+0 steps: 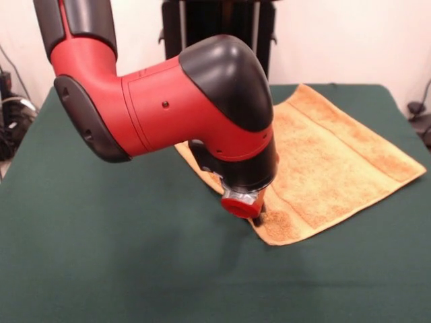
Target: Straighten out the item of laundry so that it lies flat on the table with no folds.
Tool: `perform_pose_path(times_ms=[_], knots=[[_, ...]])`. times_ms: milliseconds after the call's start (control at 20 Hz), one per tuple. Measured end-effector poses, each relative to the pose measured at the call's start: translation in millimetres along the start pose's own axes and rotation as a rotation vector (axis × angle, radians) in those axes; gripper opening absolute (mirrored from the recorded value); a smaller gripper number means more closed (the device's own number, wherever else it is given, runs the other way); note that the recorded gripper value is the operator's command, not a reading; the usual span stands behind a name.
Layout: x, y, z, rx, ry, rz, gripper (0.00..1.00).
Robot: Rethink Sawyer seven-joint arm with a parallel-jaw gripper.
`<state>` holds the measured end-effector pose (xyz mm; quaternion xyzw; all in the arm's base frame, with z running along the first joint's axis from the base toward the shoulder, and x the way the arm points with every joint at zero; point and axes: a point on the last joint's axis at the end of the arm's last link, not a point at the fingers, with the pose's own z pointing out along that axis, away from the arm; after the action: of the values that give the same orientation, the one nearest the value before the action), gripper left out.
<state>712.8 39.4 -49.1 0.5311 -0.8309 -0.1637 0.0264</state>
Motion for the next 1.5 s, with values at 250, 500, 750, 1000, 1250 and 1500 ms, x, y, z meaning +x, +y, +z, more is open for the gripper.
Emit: perform_pose_path(times_ms=[250,500,750,1000,1250,1500], knots=[[0.1,-0.1,0.0,0.000,-0.001,0.001,0.00],[-0.9,0.1,-1.2,-0.004,-0.005,0.003,1.00],[-2.9,-0.8,-5.2,-0.008,-0.014,0.008,1.00],[-2.9,-0.9,-5.2,-0.008,-0.014,0.008,1.00],[-1.8,-0.9,-6.4,-0.005,-0.011,0.006,1.00],[6.8,0.6,-29.0,0.035,0.010,-0.014,1.00]])
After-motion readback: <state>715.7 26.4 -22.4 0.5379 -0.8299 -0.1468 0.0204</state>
